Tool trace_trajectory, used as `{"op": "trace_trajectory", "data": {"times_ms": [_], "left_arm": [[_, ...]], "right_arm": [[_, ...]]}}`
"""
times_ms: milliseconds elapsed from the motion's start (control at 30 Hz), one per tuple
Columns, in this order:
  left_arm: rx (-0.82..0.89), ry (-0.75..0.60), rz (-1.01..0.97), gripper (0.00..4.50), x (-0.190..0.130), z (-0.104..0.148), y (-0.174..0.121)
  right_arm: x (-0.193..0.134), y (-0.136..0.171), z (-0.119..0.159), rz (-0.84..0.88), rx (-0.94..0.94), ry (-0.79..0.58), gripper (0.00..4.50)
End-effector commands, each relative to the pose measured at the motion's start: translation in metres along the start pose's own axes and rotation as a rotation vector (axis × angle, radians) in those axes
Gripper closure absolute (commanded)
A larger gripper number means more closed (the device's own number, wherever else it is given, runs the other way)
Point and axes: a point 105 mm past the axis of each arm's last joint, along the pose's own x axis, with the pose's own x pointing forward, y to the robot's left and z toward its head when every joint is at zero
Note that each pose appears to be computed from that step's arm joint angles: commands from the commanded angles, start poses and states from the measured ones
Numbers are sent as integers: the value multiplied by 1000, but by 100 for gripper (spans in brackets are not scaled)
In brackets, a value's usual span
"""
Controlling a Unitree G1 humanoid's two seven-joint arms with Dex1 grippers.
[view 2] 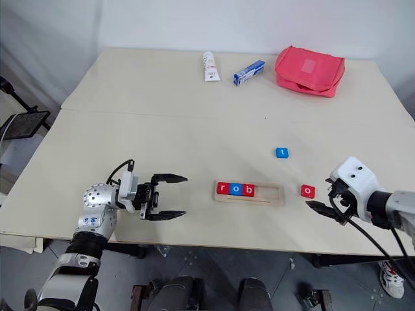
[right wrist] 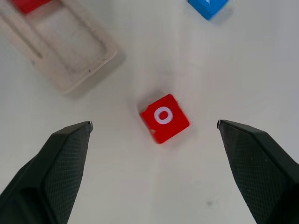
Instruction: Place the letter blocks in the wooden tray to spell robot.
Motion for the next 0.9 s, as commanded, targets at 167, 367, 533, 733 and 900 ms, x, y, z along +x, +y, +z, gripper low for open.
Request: {"op": "trace_trajectory", "data": {"times_ms": [167, 367, 533, 733, 900], "left_arm": [[39, 0, 15, 0, 0, 5, -1], [42, 9, 39, 0, -4, 6, -6], [42, 16, 53, 0, -7, 6, -8], [39, 18, 55, 0, -7, 6, -8], [37, 14, 45, 0, -4, 6, -6]], "right_arm": [[20, -23, 0, 117, -133, 27, 2], [35, -22, -6, 188, -163, 57, 2], [39, -20, -9, 219, -169, 74, 2], [41, -22, -9, 201, -175, 72, 2], [42, -25, -11, 177, -170, 99, 19]]}}
